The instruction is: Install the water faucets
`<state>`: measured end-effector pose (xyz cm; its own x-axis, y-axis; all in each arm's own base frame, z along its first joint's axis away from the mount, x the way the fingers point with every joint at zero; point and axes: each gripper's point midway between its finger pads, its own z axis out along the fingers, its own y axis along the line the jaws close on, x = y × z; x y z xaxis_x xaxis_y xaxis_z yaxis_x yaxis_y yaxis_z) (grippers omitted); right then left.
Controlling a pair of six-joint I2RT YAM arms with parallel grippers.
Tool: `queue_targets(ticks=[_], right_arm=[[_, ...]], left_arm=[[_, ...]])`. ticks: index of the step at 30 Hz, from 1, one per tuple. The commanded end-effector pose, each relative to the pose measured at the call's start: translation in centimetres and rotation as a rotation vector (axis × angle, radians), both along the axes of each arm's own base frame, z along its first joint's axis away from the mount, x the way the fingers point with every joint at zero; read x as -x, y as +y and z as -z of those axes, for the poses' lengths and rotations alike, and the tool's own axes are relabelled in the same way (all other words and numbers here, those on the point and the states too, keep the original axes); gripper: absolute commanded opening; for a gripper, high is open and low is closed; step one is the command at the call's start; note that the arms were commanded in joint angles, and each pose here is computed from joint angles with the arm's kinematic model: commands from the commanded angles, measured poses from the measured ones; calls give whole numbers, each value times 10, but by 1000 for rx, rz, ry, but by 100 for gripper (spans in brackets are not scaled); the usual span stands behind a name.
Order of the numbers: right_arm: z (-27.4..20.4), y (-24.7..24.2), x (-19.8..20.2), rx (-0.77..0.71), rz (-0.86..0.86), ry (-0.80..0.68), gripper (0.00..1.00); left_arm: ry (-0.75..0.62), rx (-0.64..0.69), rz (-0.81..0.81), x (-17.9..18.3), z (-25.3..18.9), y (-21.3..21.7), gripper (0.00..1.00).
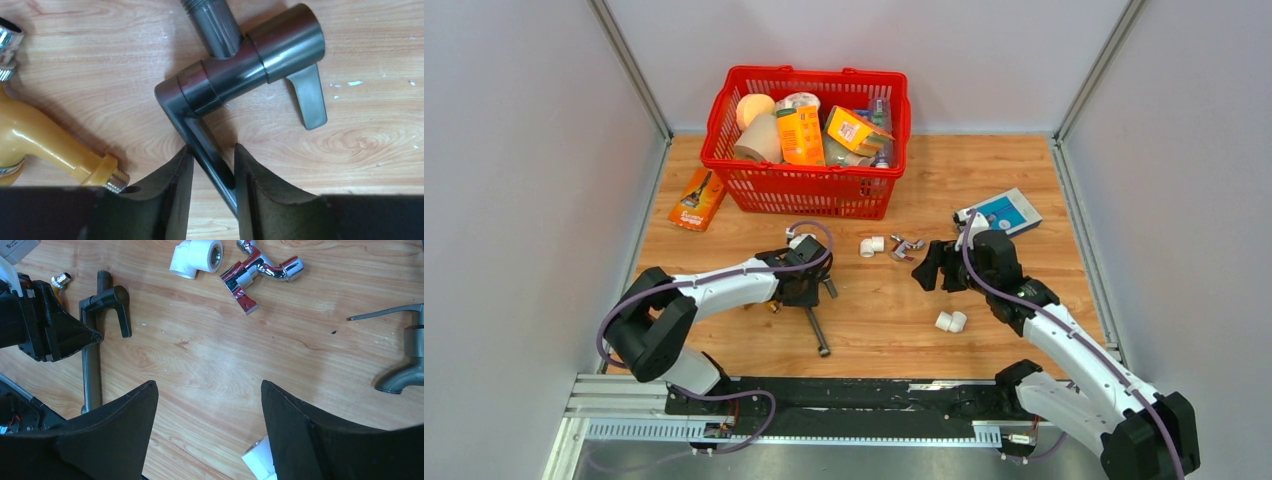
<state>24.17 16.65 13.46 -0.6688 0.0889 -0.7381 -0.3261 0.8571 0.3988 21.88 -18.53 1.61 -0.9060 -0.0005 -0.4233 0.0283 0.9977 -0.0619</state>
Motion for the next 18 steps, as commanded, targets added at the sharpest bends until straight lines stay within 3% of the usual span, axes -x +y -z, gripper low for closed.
queue_targets(ticks=[1,4,5,13,18], right_arm=[[-11,8,-6,-44,-6,-28,78],[-18,12,-6,-61,-20,-32,77],[-22,14,-5,-69,-29,-40,77],[-78,38,1,-186,-153,-93,84],[-117,55,9,-277,-246,-102,83]], left_arm=[[-37,35,29,-9,-10,-13,34],[-105,94,84,-11,-30,-23,3],[-129,114,97,-13,-36,-27,0],[-463,279,308,-24,-132,-49,0],[-635,259,443,-26,-175,-51,0]])
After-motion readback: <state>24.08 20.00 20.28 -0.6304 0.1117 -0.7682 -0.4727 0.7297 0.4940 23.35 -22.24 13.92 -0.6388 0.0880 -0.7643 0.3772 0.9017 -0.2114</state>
